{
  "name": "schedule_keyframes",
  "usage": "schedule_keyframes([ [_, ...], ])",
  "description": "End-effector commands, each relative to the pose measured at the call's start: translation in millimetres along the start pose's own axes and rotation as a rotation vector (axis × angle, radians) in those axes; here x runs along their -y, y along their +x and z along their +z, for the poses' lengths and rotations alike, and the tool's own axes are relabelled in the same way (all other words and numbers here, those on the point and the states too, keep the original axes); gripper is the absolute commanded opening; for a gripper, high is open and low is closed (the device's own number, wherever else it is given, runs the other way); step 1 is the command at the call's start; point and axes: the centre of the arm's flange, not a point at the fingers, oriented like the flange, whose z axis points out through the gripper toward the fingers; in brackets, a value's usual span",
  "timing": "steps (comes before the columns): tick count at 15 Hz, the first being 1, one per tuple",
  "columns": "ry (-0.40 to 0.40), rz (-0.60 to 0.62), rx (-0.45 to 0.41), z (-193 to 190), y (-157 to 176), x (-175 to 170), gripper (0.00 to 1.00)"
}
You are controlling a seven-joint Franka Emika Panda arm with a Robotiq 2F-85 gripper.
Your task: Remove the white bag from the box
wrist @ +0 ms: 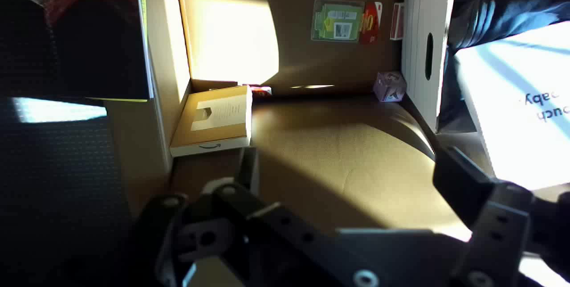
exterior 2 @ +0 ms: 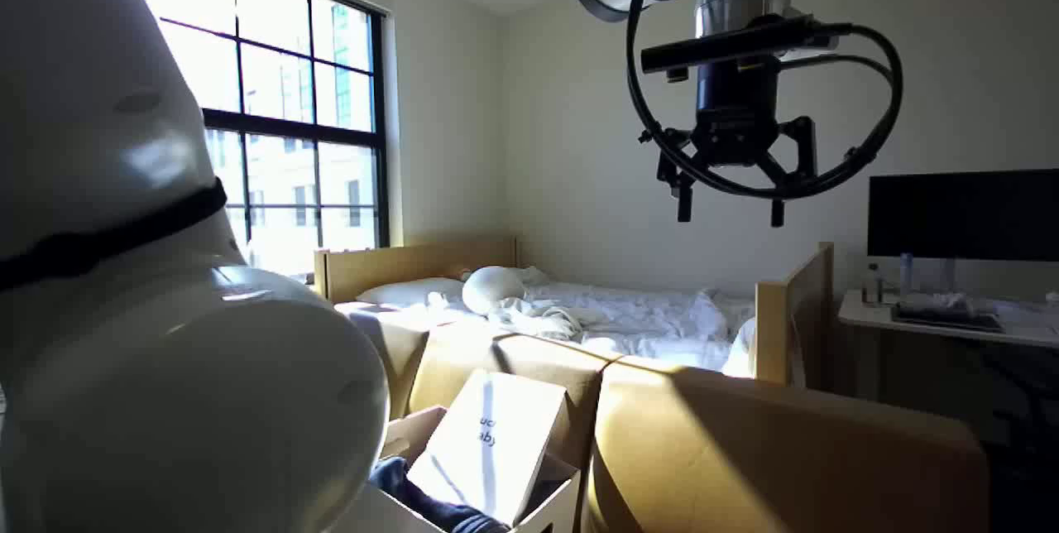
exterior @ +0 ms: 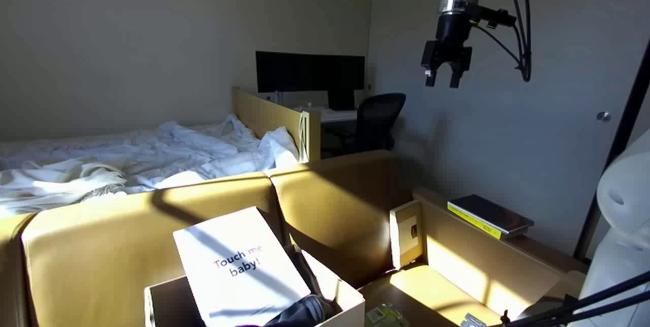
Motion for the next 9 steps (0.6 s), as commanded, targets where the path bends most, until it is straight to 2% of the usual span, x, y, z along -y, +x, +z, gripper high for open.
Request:
schedule_keyframes([
  [1,0.000,0.000,0.000,0,0,0,1.00],
  [8,0.000,0.000,0.000,0,0,0,1.00],
  [9,0.003,-0.001,-0.006,1,2,11,1.00],
])
